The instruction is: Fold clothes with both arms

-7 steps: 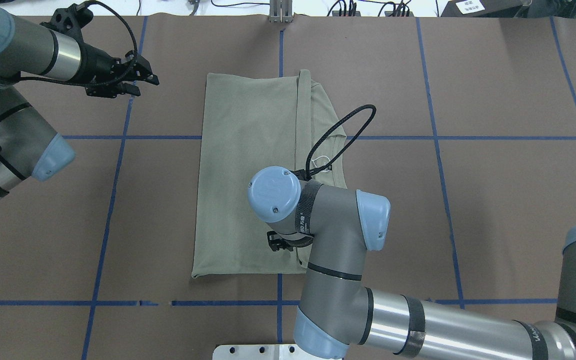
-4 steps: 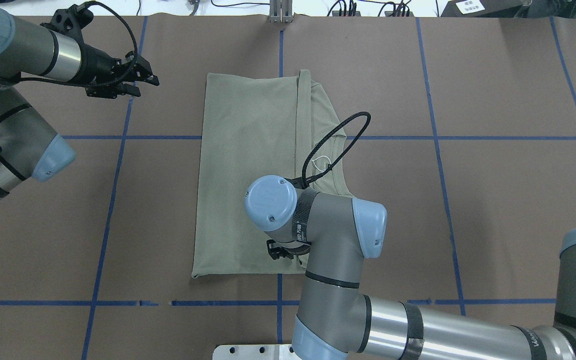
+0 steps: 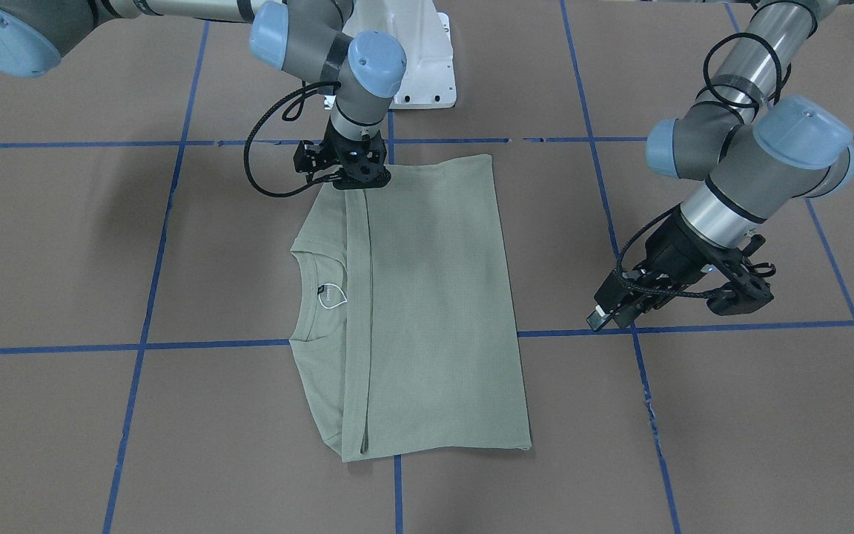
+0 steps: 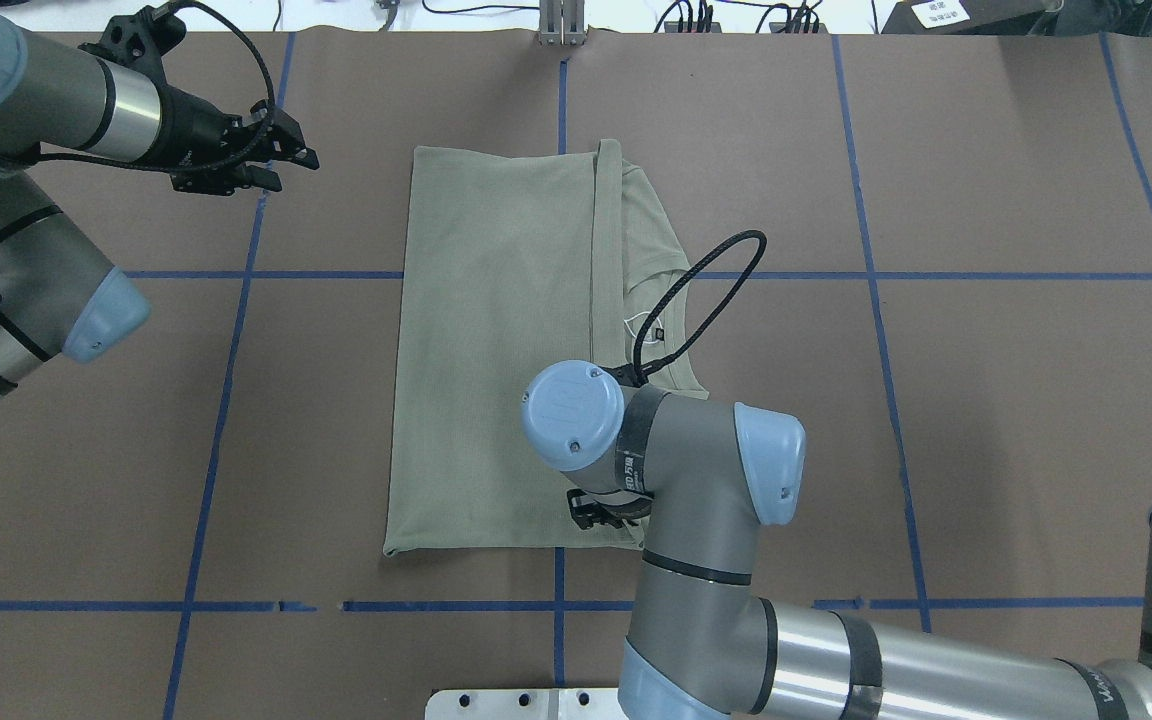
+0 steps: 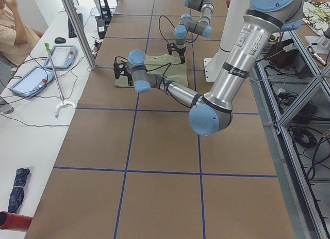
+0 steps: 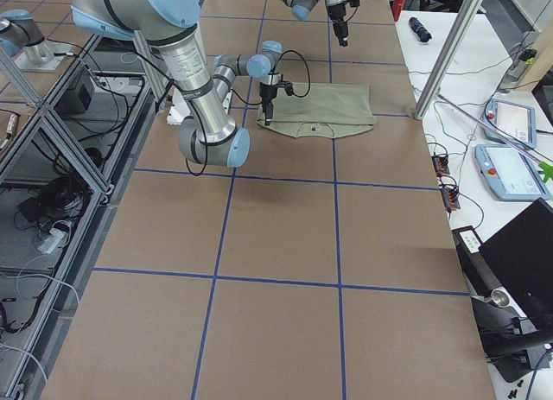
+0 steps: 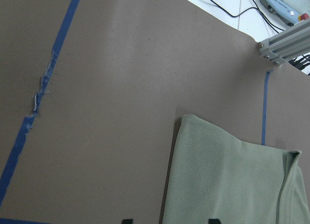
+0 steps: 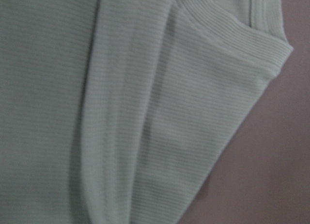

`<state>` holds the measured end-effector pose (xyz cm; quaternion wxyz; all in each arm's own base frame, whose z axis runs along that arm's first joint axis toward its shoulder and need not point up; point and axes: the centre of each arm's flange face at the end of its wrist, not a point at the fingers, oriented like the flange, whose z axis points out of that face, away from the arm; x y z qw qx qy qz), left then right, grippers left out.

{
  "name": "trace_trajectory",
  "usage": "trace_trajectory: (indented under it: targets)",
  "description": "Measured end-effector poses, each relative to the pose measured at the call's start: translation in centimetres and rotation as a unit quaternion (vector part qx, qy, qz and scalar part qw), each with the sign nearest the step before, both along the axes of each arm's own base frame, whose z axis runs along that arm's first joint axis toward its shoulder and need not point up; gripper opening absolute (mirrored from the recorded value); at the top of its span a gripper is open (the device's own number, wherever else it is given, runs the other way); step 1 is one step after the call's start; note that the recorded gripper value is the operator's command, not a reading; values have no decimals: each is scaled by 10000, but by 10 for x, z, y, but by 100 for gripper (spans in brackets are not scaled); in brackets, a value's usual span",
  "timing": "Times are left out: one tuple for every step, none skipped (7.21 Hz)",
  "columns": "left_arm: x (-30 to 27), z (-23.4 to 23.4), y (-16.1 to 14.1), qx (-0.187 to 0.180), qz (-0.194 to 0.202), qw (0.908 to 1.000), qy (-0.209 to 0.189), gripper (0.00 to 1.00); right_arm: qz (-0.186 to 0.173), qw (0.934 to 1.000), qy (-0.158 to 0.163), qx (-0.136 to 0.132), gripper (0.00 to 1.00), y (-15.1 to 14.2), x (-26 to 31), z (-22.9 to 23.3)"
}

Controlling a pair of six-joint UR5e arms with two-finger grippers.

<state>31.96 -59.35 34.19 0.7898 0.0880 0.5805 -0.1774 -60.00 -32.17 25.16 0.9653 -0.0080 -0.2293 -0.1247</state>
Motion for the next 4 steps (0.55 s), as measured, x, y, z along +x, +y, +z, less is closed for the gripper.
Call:
trace_trajectory:
  targets:
    - [-2,-3,2,12,11,10000,26,61,-107,9999,40,49,100,5,25,20]
    - [-4,-8,3,-4,38,10000,48,61,-180,9997,95,95,100,9,52,42]
    - [-6,-12,5,-36,53,10000,48,61,-232,9996,129,138,100,10,70,54]
    - [-8,-15,6,-50,57,10000,48,61,-252,9995,107,182,100,9,77,52]
